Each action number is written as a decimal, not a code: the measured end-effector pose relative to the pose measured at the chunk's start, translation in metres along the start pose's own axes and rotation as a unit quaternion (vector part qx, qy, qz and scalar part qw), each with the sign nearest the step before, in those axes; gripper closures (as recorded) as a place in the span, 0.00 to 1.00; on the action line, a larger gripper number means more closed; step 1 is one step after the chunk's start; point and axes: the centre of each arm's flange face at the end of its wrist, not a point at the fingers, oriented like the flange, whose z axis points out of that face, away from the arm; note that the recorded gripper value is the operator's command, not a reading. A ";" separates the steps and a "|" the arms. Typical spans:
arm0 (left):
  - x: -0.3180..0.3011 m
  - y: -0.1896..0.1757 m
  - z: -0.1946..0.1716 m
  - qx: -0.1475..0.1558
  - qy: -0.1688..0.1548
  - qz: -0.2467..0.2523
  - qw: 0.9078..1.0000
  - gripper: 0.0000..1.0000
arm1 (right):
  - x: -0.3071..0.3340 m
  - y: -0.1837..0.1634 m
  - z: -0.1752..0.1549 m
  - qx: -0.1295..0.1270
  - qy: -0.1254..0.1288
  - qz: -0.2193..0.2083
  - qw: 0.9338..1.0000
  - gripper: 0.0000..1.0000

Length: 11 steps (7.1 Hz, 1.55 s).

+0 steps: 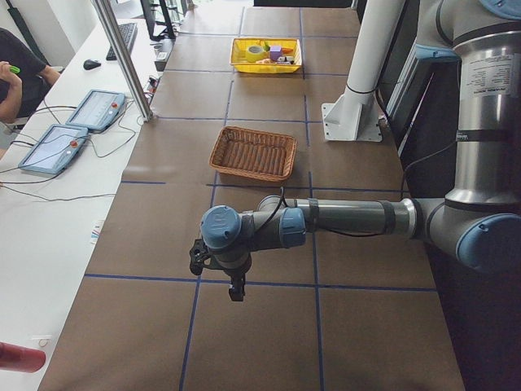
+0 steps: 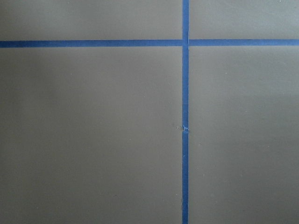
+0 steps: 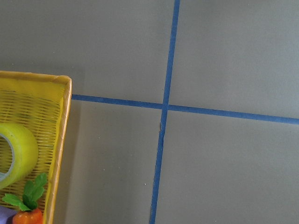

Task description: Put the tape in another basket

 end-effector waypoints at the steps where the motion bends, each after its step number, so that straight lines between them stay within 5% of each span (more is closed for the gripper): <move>1: 0.000 0.000 0.000 0.000 0.000 0.000 1.000 0.00 | 0.000 -0.001 0.000 0.000 -0.001 0.000 1.000 0.00; 7: 0.012 0.000 -0.015 0.013 -0.002 0.010 1.000 0.00 | -0.068 -0.019 0.018 0.005 -0.014 0.017 1.000 0.00; 9: 0.013 0.000 -0.016 0.014 -0.002 0.010 1.000 0.00 | -0.128 -0.028 0.046 0.023 -0.036 0.048 0.998 0.00; 11: 0.014 0.000 -0.016 0.013 -0.002 0.009 1.000 0.00 | -0.176 -0.026 0.080 0.012 -0.046 0.054 0.997 0.00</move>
